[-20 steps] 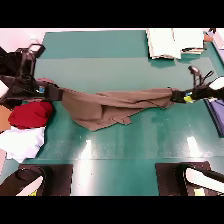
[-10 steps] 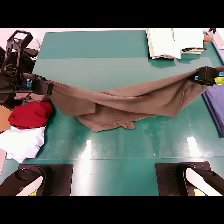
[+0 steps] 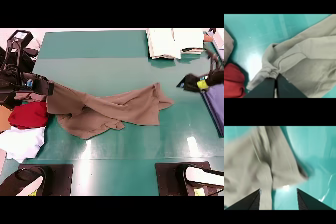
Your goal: Fold the shirts.
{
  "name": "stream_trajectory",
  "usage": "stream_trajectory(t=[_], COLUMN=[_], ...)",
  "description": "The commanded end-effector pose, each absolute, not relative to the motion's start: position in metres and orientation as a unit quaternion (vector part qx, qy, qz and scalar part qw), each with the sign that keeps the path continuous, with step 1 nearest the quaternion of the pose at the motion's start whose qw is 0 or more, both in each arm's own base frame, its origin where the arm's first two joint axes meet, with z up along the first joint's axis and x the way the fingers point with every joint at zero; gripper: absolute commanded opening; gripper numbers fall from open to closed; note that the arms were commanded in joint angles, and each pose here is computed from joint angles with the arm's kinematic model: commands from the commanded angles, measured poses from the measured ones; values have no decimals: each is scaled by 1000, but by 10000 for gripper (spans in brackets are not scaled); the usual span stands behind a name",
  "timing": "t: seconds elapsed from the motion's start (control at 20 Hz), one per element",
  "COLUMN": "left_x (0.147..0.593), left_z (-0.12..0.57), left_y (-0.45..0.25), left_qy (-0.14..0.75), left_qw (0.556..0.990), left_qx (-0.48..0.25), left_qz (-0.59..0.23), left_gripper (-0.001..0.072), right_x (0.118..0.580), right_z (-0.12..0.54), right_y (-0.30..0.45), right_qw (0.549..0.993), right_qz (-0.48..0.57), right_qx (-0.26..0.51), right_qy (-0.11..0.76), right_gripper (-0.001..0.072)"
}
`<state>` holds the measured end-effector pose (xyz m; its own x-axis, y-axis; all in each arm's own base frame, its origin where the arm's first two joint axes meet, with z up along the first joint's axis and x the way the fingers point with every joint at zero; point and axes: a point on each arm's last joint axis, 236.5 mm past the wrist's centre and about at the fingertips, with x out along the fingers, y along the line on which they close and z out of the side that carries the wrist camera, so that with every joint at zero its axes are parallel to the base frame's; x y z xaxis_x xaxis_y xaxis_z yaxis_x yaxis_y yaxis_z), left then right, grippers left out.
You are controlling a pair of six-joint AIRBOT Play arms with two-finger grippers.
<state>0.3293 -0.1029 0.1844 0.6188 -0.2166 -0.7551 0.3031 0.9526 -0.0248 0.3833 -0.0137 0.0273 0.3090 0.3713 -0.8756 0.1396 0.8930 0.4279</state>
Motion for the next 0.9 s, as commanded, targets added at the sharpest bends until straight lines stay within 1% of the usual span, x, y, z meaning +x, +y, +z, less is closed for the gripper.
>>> stream_trajectory(t=[0.0, 0.15, 0.25, 0.35, 0.5, 0.55, 0.65, 0.75, 0.85], left_x=[330, 331, 332, 332, 331, 331, 331, 332, 334], left_z=[185, 186, 186, 186, 186, 186, 186, 186, 189], left_y=[-107, -112, -114, -114, -113, -113, -113, -114, -114], left_qy=[409, 404, 402, 403, 404, 404, 404, 403, 396], left_qw=[899, 900, 901, 900, 900, 900, 900, 900, 903], left_qx=[47, 37, 35, 35, 37, 37, 37, 37, 35], left_qz=[-150, -158, -160, -160, -161, -161, -161, -161, -161], left_gripper=[22, 23, 22, 22, 22, 22, 22, 22, 22], right_x=[326, 282, 267, 267, 270, 272, 274, 279, 284], right_z=[-14, -44, -64, -75, -86, -89, -96, -95, -83], right_y=[0, 25, 39, 56, 87, 95, 107, 113, 116], right_qw=[734, 699, 684, 681, 664, 662, 666, 678, 696], right_qz=[87, 91, 94, 103, 128, 134, 140, 145, 153], right_qx=[236, 263, 261, 266, 276, 276, 262, 249, 241], right_qy=[631, 659, 675, 674, 683, 684, 684, 676, 659], right_gripper=[503, 504, 503, 502, 496, 463, 437, 244, 14])
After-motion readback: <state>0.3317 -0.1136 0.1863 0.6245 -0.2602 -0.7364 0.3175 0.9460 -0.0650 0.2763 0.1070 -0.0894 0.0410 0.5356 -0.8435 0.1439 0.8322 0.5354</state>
